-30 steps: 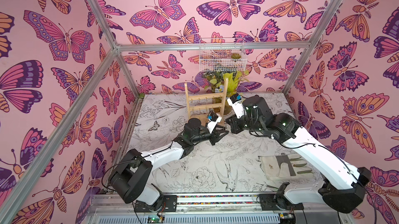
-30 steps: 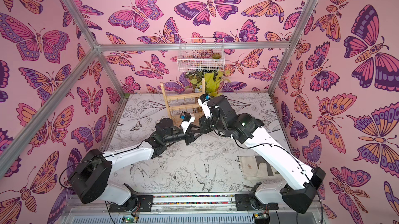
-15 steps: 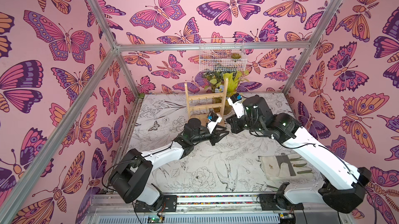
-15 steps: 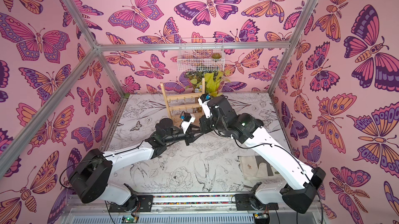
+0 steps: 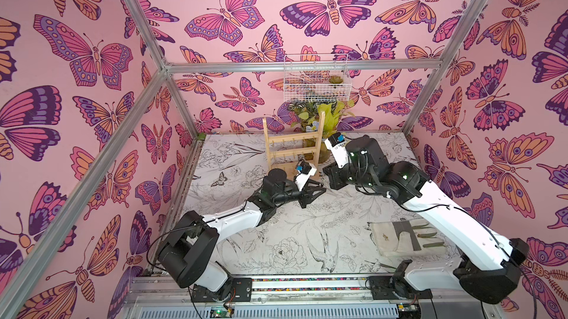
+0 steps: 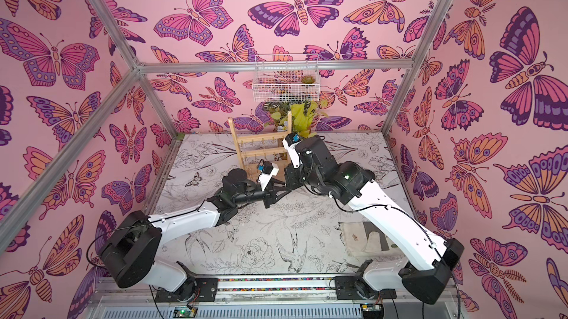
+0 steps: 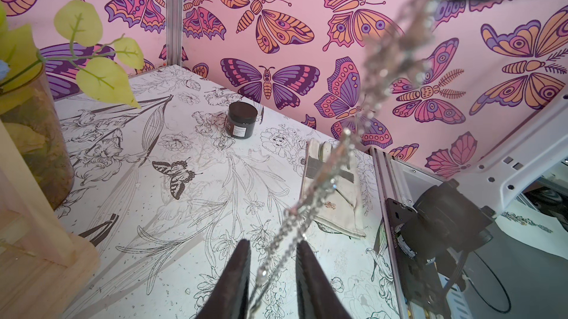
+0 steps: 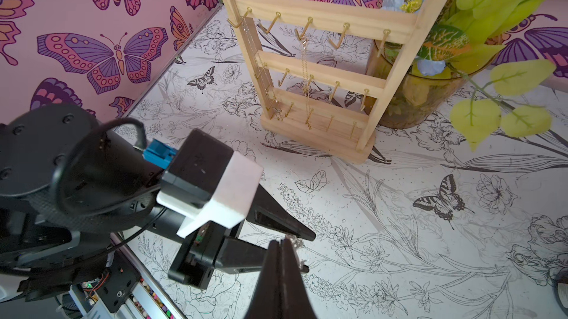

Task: Hang the necklace on the jewelry display stand
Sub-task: Adjust the necklace.

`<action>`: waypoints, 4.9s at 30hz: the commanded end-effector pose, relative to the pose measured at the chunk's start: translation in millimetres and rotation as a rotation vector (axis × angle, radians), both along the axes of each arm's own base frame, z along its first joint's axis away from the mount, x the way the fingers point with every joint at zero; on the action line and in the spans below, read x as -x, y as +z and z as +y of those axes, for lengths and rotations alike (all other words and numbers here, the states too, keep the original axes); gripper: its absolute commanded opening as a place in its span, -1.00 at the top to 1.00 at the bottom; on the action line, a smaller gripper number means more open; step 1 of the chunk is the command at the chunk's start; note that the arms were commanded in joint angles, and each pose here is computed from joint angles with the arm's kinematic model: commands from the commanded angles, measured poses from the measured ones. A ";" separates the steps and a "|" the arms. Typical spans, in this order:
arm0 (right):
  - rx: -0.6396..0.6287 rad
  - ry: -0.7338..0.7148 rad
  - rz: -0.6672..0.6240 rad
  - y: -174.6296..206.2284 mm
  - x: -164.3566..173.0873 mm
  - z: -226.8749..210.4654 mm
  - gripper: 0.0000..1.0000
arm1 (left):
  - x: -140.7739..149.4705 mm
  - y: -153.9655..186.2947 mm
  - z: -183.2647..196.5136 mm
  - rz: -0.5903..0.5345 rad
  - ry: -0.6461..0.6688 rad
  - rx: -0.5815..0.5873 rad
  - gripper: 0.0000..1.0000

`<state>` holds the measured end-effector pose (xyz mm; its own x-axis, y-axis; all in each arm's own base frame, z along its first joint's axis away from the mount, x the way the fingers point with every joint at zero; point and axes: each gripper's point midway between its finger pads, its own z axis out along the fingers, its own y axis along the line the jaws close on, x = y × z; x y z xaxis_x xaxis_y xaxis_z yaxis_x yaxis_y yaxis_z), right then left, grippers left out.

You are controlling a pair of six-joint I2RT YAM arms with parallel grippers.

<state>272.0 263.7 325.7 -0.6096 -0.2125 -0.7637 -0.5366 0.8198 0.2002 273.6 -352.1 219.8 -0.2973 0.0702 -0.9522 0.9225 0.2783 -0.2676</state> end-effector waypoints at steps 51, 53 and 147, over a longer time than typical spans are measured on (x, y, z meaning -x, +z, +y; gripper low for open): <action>-0.012 0.029 -0.023 8.8 -0.8 8.3 1.00 | 22.2 1.5 -0.4 0.055 -0.093 0.027 1.00; 0.007 0.029 -0.011 2.4 -2.8 8.7 1.00 | 31.4 6.2 -0.3 0.085 -0.133 0.051 1.00; -0.274 0.159 -0.193 -40.2 -16.1 43.8 0.53 | -12.6 116.8 58.1 0.180 0.122 0.350 1.00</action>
